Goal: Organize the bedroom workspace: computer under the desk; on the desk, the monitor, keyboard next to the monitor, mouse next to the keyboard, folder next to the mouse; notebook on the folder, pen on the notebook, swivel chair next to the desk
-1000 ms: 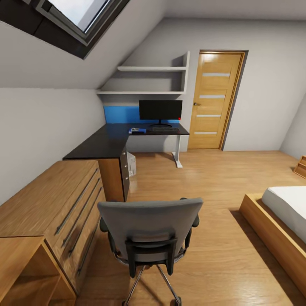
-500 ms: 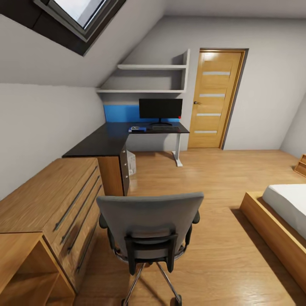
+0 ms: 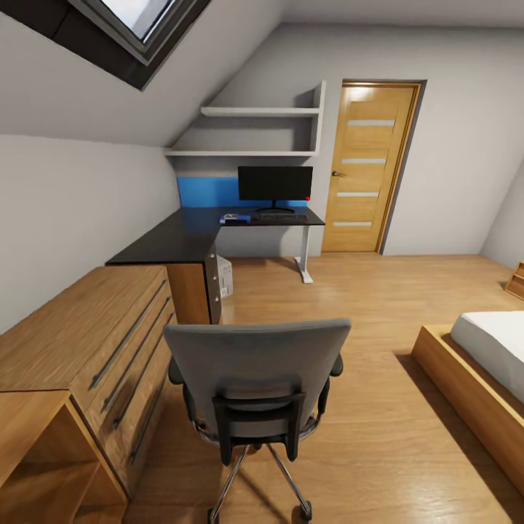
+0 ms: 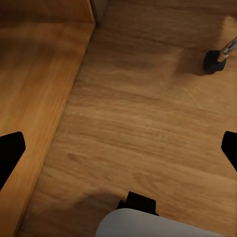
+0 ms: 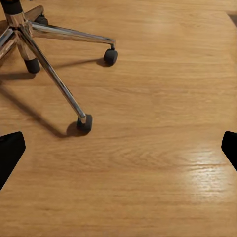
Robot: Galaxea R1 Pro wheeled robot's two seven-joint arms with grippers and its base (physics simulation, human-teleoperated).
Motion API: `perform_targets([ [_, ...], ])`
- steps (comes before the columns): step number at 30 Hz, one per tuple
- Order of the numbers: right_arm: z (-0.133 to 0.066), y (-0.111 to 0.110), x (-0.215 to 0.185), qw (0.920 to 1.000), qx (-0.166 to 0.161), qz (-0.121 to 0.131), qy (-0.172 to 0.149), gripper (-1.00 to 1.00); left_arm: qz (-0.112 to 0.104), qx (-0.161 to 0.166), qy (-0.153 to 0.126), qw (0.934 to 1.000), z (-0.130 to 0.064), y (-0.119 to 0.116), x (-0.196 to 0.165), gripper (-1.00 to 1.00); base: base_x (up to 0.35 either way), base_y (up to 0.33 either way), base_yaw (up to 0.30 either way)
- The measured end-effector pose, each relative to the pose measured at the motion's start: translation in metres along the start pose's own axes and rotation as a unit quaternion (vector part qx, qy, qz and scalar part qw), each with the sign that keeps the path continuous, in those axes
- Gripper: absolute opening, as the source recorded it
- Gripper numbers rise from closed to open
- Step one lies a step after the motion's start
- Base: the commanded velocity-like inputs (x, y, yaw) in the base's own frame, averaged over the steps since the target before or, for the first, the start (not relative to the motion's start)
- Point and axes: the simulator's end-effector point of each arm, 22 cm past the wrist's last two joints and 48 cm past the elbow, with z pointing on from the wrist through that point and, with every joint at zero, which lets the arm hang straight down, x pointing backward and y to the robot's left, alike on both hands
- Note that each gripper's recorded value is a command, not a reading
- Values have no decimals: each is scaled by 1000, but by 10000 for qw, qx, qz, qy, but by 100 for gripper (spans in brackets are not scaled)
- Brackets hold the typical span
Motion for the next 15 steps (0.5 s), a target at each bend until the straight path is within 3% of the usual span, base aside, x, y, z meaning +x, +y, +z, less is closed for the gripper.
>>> perform_targets([
  [8,7,1,14,10000,4,2,-2,100,-9,24,-6,10000,11,-2,10,100,0,0,0],
  [15,13,5,24,10000,-11,32,-47,100,-257,267,-198,9991,26,-28,2,100,0,0,0],
])
